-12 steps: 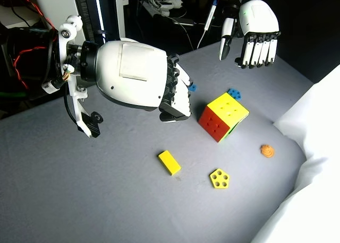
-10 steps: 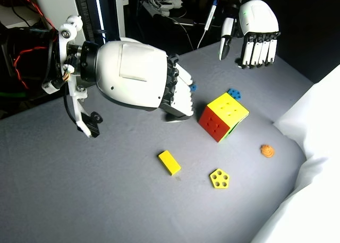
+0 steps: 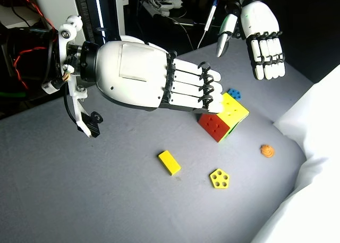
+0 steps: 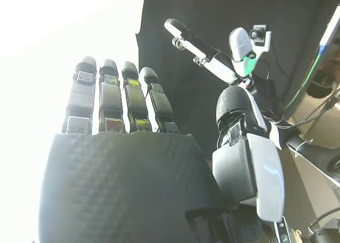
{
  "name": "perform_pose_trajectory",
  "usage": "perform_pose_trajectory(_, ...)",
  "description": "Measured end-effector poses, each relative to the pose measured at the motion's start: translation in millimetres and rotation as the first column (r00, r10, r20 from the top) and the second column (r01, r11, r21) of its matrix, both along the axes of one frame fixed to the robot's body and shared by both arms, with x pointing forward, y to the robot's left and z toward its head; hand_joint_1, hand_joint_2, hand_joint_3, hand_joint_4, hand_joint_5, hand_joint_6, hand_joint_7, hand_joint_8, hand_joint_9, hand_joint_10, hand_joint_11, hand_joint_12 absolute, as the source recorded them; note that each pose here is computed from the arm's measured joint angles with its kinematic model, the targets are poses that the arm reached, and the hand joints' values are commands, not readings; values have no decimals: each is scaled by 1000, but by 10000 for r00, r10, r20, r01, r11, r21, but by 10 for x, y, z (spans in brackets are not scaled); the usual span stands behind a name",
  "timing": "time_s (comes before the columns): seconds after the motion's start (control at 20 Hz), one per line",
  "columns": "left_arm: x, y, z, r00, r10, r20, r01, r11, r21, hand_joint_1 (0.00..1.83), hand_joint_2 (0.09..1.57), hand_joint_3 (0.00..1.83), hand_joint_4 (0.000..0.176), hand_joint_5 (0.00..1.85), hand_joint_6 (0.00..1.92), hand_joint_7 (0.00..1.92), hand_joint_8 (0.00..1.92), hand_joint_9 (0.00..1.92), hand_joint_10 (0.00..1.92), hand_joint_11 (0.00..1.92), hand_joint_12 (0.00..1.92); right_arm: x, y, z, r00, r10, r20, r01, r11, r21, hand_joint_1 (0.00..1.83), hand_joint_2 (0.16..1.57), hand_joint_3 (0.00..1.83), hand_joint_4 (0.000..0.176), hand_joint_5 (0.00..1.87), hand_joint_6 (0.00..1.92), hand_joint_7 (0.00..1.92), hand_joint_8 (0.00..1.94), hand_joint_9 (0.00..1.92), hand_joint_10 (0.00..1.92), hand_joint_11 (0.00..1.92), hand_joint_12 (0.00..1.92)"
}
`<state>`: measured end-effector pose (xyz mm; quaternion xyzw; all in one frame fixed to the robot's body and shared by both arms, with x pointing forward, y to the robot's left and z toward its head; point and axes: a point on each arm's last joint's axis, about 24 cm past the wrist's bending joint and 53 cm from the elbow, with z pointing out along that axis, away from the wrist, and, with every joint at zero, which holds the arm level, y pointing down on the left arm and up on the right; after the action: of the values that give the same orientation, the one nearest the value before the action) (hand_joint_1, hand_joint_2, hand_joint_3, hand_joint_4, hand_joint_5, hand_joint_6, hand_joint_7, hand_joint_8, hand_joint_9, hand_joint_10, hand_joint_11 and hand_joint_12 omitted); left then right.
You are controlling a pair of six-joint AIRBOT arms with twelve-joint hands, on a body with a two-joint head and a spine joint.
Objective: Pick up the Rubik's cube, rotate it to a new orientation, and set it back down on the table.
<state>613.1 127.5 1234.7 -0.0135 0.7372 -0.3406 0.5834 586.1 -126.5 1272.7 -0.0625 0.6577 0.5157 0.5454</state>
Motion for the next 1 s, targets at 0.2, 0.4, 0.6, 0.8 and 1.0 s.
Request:
perform_pose_trajectory(0.2, 131, -175, -92, 9997, 97, -225, -103, 9996, -265, 656, 1075, 0, 0, 0, 0, 0, 0, 0, 0, 6, 10, 1, -1, 0, 10000, -7, -8, 7, 10000, 6, 0, 1267, 30, 0, 0, 0, 0, 0, 0, 0, 0, 0)
perform_pose_trajectory(0.4, 188, -319, -199, 9979, 326, -562, -352, 9983, -460, 979, 1025, 0, 0, 0, 0, 0, 0, 0, 0, 0, 0, 4, -3, 0, 10000, -18, -16, 18, 10000, 15, 0, 1263, 26, 0, 0, 0, 0, 0, 0, 0, 0, 0)
perform_pose_trajectory(0.6, 244, -350, -268, 9924, 944, -789, -993, 9932, -613, 1017, 1037, 0, 0, 0, 0, 0, 0, 0, 0, 0, 0, 1, -1, 1, 10000, -6, -2, 6, 10000, 6, 0, 1267, 25, 0, 0, 0, 0, 0, 0, 0, 0, 0)
perform_pose_trajectory(0.8, 293, -356, -397, 9801, 1434, -1372, -1542, 9854, -715, 949, 1045, 0, 0, 0, 0, 0, 0, 0, 0, 0, 0, 0, -1, 2, 10000, -3, 3, 3, 10000, 11, 0, 1264, 20, 0, 0, 0, 0, 0, 0, 0, 0, 0)
perform_pose_trajectory(1.0, 363, -333, -407, 9692, 1890, -1577, -1991, 9787, -506, 961, 1059, 4, 0, 0, 0, 0, 0, 0, 0, 0, 0, -2, 3, 5, 10000, 11, 18, -11, 10000, 21, 0, 1277, 23, 0, 0, 0, 0, 0, 0, 0, 0, 0)
